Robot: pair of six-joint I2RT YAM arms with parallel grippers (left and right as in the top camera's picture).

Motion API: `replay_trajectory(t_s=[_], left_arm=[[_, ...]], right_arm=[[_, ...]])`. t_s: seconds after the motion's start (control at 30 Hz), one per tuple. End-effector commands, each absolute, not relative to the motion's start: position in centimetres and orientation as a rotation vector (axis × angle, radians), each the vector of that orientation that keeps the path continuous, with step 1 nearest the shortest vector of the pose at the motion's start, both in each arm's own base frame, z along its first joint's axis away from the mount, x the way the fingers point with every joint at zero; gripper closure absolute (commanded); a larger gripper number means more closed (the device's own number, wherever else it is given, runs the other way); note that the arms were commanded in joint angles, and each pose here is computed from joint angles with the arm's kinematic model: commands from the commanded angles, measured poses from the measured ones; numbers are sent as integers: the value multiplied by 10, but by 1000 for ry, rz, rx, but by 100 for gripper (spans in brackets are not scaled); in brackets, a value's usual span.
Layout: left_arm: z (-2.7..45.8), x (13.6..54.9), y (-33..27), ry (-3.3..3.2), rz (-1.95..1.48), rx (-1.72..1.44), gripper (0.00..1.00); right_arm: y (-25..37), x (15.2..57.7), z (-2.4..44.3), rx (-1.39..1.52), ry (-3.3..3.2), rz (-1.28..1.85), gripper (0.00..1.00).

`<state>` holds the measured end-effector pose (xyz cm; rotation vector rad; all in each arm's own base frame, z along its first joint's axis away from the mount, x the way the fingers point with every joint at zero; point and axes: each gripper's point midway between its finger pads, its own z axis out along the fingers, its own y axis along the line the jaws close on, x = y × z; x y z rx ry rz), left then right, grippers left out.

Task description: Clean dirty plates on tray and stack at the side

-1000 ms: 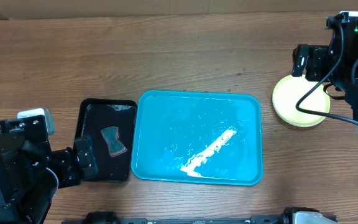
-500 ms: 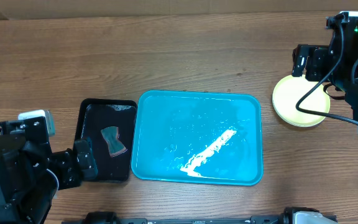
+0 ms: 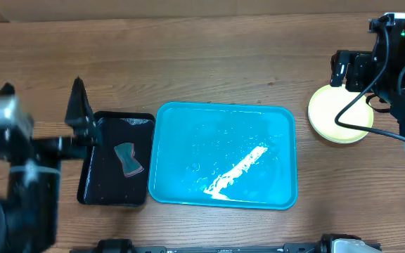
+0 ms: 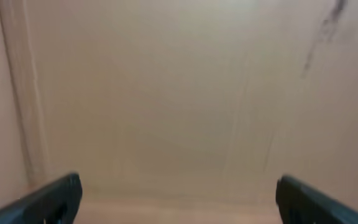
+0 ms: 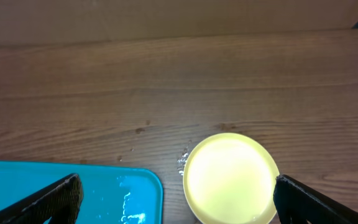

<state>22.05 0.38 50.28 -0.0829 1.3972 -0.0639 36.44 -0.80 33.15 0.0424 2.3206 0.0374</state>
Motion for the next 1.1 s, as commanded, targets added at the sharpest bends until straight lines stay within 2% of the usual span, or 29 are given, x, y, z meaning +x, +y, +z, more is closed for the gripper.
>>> replay_trajectory(t_s=[0.0, 0.37, 1.07], left_arm=[[480, 208, -3, 1313, -67, -23, 0], [375, 196, 1, 1131, -92, -39, 0], [268, 229, 7, 1228, -111, -76, 0]], right_arm=[[-8, 365, 341, 32, 2294, 29, 0], [-8, 365, 341, 32, 2294, 29, 0], [-8, 365, 341, 32, 2294, 29, 0]])
